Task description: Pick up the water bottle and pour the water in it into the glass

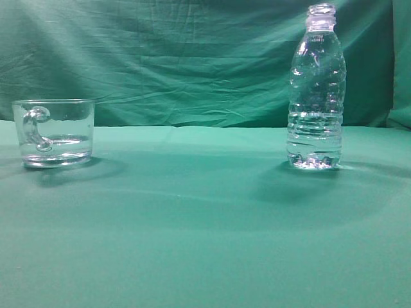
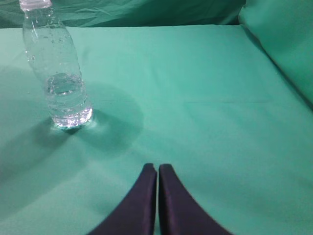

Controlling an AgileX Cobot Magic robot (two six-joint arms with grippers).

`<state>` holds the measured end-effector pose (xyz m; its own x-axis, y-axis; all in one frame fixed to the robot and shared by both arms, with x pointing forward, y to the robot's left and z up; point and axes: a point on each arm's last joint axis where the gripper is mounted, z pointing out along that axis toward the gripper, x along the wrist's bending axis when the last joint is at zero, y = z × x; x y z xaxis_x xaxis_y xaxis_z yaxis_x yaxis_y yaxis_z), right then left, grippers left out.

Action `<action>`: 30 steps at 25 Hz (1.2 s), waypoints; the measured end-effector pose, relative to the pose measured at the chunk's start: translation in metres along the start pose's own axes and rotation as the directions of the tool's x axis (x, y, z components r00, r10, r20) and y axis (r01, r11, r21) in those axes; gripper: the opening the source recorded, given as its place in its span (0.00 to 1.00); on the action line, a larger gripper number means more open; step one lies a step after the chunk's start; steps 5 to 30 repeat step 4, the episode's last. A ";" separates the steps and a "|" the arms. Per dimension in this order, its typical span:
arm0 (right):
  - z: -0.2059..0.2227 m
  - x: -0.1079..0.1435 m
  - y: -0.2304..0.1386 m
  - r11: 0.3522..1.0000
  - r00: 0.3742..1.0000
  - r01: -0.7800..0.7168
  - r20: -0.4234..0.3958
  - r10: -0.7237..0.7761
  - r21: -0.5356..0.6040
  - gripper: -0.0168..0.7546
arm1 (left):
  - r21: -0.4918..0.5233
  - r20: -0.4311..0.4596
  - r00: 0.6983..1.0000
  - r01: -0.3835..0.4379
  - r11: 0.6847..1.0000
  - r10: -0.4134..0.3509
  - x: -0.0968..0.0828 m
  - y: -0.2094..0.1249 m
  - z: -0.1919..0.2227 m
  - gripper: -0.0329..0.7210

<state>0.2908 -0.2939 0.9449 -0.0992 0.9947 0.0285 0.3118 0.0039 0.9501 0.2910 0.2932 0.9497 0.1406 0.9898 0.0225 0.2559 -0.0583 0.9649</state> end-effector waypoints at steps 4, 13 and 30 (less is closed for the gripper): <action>0.000 0.000 0.001 1.000 1.000 0.000 -0.001 0.000 -0.006 0.02 | 0.000 0.000 1.000 0.000 1.000 0.000 0.000 0.000 0.000 0.04; 0.000 0.000 0.001 1.000 1.000 0.000 -0.001 0.000 -0.006 0.02 | 0.000 0.000 1.000 0.000 1.000 0.000 0.000 0.000 0.000 0.04; 0.000 0.000 0.001 1.000 1.000 0.000 -0.001 0.000 -0.006 0.02 | 0.000 0.000 1.000 0.000 1.000 0.000 0.000 0.000 0.000 0.04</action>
